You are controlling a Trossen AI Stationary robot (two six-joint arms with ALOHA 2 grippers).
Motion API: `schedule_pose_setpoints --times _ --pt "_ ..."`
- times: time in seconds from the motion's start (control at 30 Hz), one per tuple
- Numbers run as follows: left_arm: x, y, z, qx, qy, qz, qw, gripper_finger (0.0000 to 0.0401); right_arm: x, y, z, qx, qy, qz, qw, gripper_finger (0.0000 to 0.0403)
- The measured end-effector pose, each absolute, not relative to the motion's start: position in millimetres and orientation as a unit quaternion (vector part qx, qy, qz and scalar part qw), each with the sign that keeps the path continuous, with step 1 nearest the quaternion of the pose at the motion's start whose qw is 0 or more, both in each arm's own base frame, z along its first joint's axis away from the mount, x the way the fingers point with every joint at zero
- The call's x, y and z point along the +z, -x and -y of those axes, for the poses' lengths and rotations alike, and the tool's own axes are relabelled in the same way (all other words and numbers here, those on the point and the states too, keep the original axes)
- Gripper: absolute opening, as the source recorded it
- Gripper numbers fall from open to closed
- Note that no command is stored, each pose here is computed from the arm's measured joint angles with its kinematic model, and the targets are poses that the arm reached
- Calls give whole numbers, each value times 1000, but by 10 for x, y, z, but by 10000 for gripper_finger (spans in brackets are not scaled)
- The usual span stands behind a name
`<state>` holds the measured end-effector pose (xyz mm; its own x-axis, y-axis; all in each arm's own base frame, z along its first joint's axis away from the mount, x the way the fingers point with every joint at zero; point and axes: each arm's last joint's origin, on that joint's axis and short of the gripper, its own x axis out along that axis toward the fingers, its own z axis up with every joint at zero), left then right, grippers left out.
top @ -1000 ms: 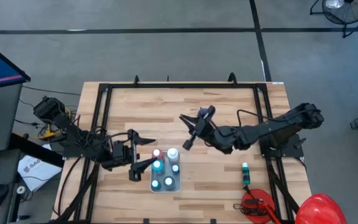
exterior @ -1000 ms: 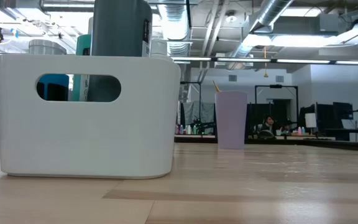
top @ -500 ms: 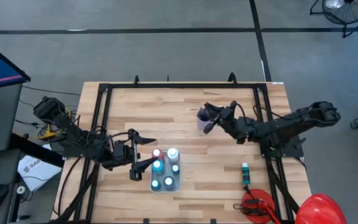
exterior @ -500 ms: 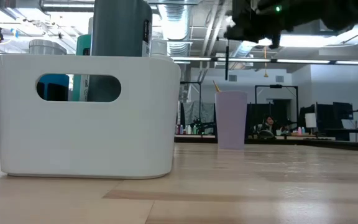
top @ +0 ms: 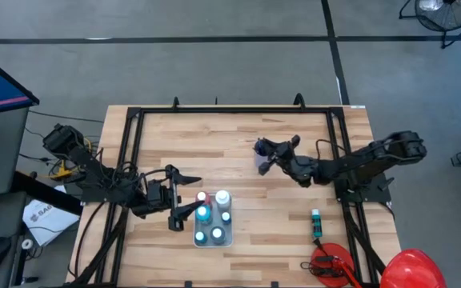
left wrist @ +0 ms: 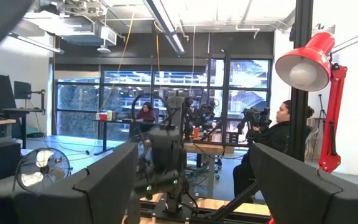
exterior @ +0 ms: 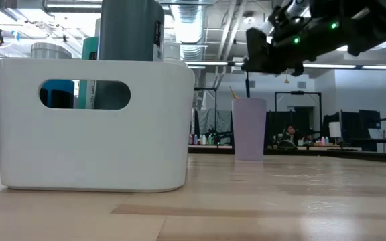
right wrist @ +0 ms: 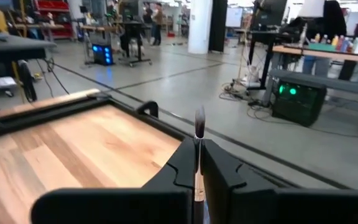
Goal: Pick & Place Paint Supplies
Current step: Put the silver paint brush into the violet cup, then put the black and green paint bottle into the white bin
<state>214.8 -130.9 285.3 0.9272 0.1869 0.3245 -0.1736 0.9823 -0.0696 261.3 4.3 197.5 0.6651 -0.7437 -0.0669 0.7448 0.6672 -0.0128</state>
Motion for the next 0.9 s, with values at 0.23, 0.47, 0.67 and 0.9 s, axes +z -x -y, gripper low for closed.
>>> schedule_pose_setpoints --times 0.23,0.47,0.67,0.9 --pt "2853 -2146 1314 91 20 167 982 303 1793 -2660 7 -450 -16 -49 892 28" --pt "2852 -2146 1314 91 20 167 982 302 1793 -2648 -15 -460 -22 -44 887 60" --pt "2847 -2148 1316 91 18 164 982 302 1801 -2645 -100 -446 -18 -44 894 72" --pt "2846 -2148 1315 91 17 164 982 302 1811 -2634 -186 -446 -17 -39 894 100"
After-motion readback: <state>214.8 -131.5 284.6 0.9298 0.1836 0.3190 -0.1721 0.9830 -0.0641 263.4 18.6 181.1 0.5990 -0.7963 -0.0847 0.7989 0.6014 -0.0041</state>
